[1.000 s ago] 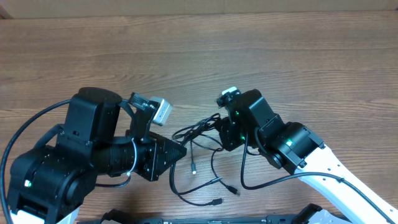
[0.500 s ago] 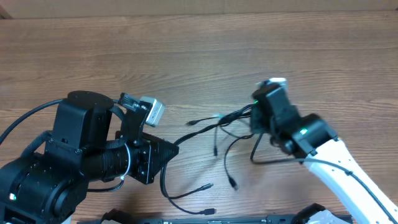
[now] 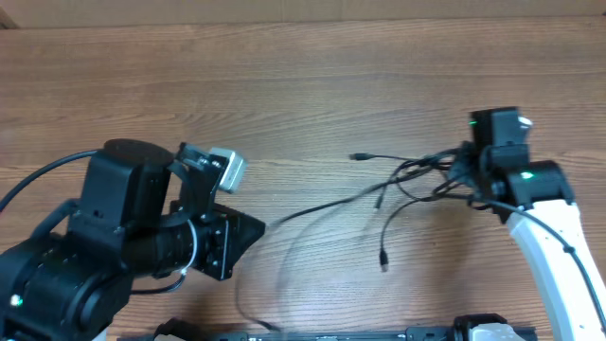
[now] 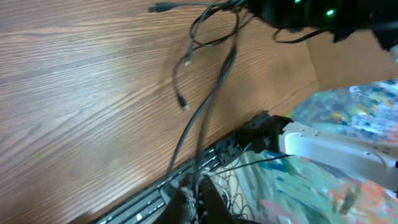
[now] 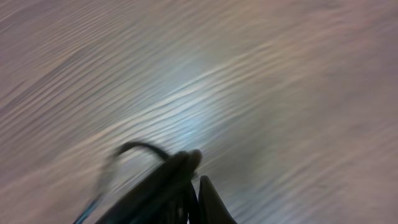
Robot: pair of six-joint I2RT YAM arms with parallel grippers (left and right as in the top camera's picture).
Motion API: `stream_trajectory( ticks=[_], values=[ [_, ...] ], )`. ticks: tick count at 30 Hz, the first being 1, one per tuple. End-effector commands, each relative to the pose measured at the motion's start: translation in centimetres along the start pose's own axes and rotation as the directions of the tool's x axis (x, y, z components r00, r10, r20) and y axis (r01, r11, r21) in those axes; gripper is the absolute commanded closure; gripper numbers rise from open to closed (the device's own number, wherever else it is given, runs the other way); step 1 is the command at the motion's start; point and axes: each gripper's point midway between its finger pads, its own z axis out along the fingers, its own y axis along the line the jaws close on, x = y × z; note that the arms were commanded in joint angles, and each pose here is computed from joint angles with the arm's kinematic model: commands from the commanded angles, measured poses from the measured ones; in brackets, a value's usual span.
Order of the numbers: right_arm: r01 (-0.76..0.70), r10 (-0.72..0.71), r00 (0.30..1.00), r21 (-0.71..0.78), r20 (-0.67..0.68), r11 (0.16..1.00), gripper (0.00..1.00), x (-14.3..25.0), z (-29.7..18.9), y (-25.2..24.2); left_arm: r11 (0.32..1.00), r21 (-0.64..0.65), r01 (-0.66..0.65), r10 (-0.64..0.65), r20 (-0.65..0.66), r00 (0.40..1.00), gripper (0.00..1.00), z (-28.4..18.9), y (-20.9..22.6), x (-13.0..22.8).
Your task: Untangle cables
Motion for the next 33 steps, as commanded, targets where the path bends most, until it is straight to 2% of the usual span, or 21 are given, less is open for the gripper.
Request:
stream_trajectory(
  ticks=[1, 5, 10, 13, 14, 15, 18, 19, 25, 33],
  values=[
    [-0.134, 0.130, 0.990, 0.084, 0.045, 0.987, 0.96, -2.3, 0.1, -3.9, 0.998, -0.054, -0.038, 0.042, 0.077, 0.996, 0.96, -2.3, -0.2, -0.3],
    [-0.137, 0.137, 0.991, 0.001, 0.003, 0.991, 0.96, -2.5, 0.5, -3.8, 0.992, -0.113, -0.046, 0.060, 0.126, 0.990, 0.96, -3.9, 0.1, -0.6],
    [0.007, -0.013, 1.000, -0.224, -0.028, 0.975, 0.96, -2.2, 0.0, 0.2, 0.991, -0.121, -0.057, 0.077, 0.160, 0.984, 0.96, -4.8, -0.2, -0.9],
    [0.027, -0.035, 0.999, -0.242, -0.029, 0.970, 0.96, -2.0, -0.1, 0.9, 0.987, -0.151, -0.050, 0.075, 0.165, 0.984, 0.95, -4.8, 0.3, -1.1],
    [0.020, -0.028, 0.999, -0.230, -0.030, 0.973, 0.93, -2.0, 0.0, 0.7, 0.987, -0.151, -0.050, 0.075, 0.165, 0.983, 0.92, -4.8, 0.3, -1.1],
    [0.008, -0.016, 0.999, -0.217, -0.034, 0.976, 0.85, -1.9, 0.0, 0.4, 0.987, -0.151, -0.050, 0.076, 0.165, 0.983, 0.85, -4.8, 0.3, -1.1],
    [-0.068, 0.061, 0.997, -0.160, -0.052, 0.985, 0.46, -1.8, 0.3, -0.8, 0.987, -0.151, -0.051, 0.076, 0.166, 0.983, 0.71, -4.8, 0.3, -1.1],
    [-0.092, 0.084, 0.995, -0.146, -0.058, 0.985, 0.40, -1.7, 0.4, -1.2, 0.987, -0.151, -0.050, 0.075, 0.165, 0.983, 0.67, -4.8, 0.3, -1.1],
    [-0.198, 0.186, 0.972, -0.072, -0.147, 0.978, 0.39, -0.3, 1.7, -2.4, 0.984, -0.175, -0.042, 0.070, 0.158, 0.985, 0.64, -4.5, 0.9, -1.4],
    [-0.349, 0.355, 0.888, 0.075, -0.292, 0.934, 0.40, 3.4, 6.3, -2.9, 0.979, -0.205, -0.017, 0.038, 0.101, 0.994, 0.66, -2.8, 2.0, -1.8]
  ],
)
